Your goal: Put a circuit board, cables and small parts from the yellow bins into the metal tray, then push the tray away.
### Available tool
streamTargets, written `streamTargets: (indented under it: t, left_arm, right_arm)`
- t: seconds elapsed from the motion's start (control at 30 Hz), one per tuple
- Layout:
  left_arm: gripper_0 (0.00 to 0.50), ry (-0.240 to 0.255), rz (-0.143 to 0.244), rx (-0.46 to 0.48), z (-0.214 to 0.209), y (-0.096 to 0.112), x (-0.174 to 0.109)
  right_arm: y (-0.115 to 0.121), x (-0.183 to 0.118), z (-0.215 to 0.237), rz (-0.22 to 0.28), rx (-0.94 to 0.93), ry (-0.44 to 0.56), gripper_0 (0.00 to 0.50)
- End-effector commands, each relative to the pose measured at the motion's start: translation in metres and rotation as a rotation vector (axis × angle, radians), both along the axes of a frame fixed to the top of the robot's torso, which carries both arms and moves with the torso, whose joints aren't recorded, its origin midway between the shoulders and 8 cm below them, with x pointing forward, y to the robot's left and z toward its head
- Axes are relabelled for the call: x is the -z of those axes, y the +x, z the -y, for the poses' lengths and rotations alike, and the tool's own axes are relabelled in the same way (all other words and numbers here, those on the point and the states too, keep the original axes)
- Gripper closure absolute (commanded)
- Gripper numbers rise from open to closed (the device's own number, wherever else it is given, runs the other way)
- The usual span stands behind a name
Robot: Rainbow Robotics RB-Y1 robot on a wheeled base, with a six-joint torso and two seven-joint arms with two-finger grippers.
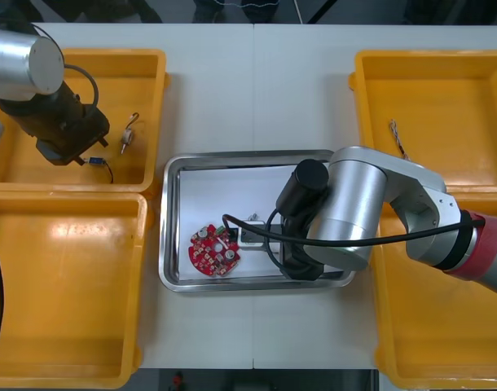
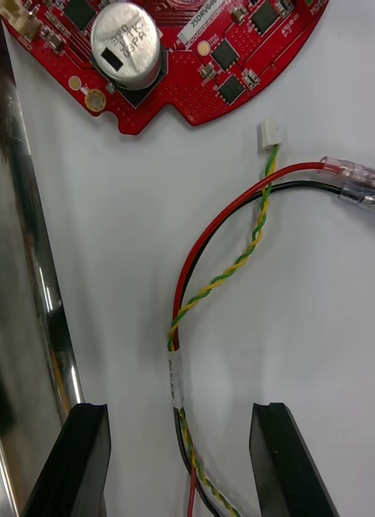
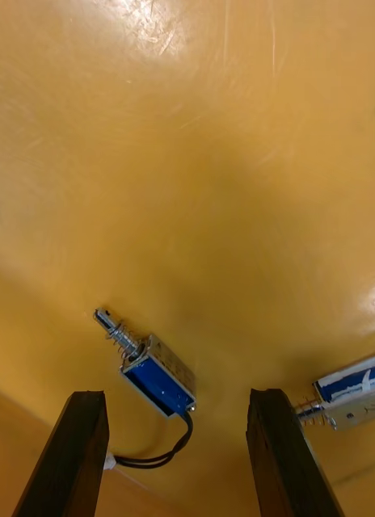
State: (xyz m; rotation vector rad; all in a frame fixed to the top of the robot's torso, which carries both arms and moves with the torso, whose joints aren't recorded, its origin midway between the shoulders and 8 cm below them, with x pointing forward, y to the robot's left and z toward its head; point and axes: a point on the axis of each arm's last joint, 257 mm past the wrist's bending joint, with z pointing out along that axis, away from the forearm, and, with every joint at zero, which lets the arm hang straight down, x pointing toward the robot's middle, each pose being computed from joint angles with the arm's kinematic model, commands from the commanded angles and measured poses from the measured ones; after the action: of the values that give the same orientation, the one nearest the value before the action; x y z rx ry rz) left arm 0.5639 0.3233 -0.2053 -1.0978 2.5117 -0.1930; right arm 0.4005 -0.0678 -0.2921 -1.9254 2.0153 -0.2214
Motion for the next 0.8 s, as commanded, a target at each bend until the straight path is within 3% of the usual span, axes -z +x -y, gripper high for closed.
streamTargets:
  t: [0.03, 0.27, 0.6, 0.63, 0.7, 0.73, 0.77, 0.8]
  left_arm:
    - [0.0, -0.008, 0.051, -0.049, 0.015, 0.019, -0.013]
    - [0.0, 0.004, 0.054, -0.052, 0.014, 0.025, 0.002]
    - [0.0, 0.019, 0.05, -0.04, 0.013, 0.026, 0.01]
    - [0.018, 0.021, 0.049, -0.038, 0.013, 0.026, 0.01]
    - [0.359, 0.023, 0.049, -0.033, 0.013, 0.026, 0.01]
    - [0.449, 0.022, 0.049, -0.031, 0.013, 0.025, 0.011]
    - [0.498, 0.022, 0.048, -0.029, 0.014, 0.025, 0.011]
    - [0.498, 0.023, 0.048, -0.026, 0.014, 0.025, 0.011]
  right_arm:
    - [0.0, -0.018, -0.016, -0.002, 0.03, 0.068, 0.0]
    - [0.006, -0.042, -0.018, 0.033, 0.038, 0.09, 0.0]
    - [0.013, -0.086, 0.018, 0.045, 0.141, 0.018, 0.0]
    - [0.014, -0.088, 0.022, 0.046, 0.151, 0.013, 0.0]
    - [0.015, -0.099, 0.03, 0.042, 0.176, 0.003, 0.0]
    - [0.015, -0.101, 0.031, 0.041, 0.182, -0.001, 0.0]
    - [0.015, -0.106, 0.037, 0.038, 0.198, -0.009, 0.0]
    - [0.015, -0.111, 0.042, 0.035, 0.213, -0.016, 0.0]
